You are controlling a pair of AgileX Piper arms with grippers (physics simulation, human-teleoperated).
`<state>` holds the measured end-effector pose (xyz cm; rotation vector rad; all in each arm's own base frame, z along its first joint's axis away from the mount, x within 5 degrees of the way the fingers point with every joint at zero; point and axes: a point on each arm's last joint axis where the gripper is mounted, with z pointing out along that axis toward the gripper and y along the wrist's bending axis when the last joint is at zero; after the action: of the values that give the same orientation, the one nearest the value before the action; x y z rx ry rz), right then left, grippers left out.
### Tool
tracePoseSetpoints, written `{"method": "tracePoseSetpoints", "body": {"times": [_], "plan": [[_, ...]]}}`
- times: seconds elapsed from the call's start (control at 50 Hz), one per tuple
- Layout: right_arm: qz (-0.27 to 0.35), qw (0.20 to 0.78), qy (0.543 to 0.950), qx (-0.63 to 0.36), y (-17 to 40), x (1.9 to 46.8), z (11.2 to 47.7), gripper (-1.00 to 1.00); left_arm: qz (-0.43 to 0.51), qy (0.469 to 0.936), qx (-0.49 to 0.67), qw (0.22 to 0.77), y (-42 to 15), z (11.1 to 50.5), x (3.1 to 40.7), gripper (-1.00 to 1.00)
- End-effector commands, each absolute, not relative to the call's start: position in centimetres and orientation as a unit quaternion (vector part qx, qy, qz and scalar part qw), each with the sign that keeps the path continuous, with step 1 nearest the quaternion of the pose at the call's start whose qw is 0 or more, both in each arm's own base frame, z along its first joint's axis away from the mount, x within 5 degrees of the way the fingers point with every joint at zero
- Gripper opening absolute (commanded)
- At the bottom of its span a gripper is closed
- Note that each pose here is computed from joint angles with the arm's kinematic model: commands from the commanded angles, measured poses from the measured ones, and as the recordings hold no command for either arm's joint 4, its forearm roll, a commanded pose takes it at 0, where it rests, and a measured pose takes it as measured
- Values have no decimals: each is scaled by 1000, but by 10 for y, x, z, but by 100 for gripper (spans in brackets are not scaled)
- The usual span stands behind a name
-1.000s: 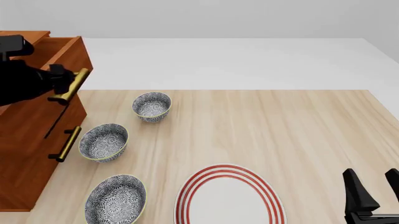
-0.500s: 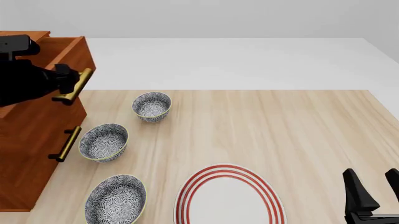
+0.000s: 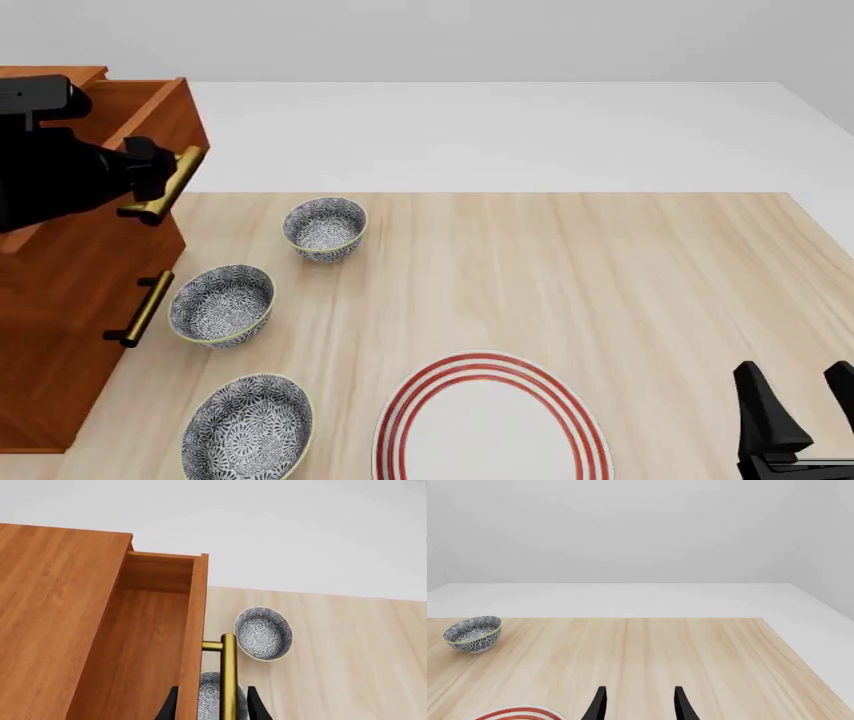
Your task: Open the top drawer of the cabinet.
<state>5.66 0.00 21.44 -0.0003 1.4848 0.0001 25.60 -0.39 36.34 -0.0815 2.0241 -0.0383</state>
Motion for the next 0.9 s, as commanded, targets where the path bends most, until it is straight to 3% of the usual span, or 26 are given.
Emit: {"method": "tracePoseSetpoints", "body": {"times": [0.02, 0.9], "plan": [[0, 737, 676, 0, 0, 57, 214, 100, -38, 893, -19, 448, -17, 309, 272, 100], [0, 737, 676, 0, 0, 57, 214, 100, -48, 904, 24, 424, -39, 300, 280, 100]]}}
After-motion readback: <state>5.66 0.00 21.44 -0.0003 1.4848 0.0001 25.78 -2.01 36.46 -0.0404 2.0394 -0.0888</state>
